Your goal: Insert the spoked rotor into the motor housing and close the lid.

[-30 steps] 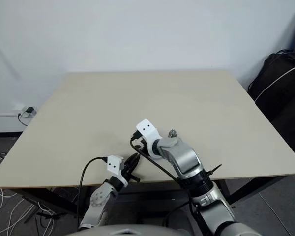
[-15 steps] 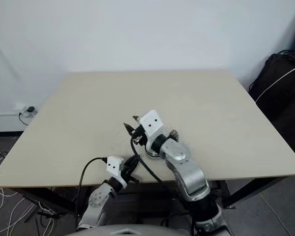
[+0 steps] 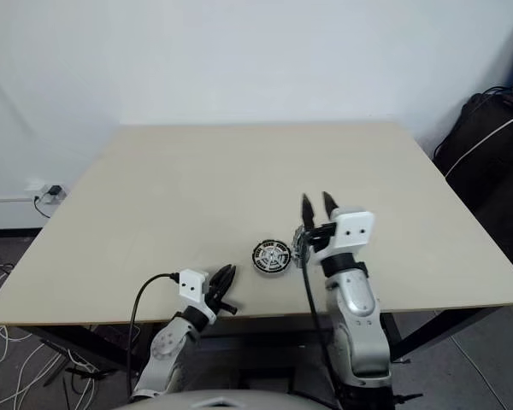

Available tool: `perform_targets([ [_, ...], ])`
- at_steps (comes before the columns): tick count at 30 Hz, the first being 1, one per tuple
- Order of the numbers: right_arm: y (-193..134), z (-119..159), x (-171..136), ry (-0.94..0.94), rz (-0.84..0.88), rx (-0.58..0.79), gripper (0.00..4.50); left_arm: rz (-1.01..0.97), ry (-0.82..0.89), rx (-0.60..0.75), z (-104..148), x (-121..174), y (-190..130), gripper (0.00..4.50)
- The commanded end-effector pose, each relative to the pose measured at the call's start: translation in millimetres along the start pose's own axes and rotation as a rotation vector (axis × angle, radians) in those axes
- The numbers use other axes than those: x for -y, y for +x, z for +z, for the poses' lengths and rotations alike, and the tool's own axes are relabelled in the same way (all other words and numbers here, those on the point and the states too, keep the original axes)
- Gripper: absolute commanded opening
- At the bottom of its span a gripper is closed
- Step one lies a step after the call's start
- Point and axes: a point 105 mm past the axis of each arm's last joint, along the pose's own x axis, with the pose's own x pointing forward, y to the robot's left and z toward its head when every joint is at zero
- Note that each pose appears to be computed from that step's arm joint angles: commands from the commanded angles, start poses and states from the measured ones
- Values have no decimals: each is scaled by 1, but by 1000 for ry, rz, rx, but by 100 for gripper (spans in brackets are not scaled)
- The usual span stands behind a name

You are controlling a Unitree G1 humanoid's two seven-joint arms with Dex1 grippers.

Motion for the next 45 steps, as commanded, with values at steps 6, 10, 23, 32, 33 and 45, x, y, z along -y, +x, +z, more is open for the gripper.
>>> perform_targets([
  [6,-18,-46,60,-123,-289,-237,39,0,32,52,15,-1,7,50],
  [10,-28,-70,61,-125,-289,-354,2,9,35,47,15,-3,7,50],
  [23,-36,-87,-8,9,172,-567,2,13,28,31,11,-2,5,50],
  [32,-24,-74,-28,43,287,-516,2,12,27,22,10,-2,5,50],
  [33,-24,-74,-29,47,292,-517,2,12,28,22,10,-2,5,50],
  [45,-8,-103,-61,42,431,-586,2,11,32,20,10,-3,4,50],
])
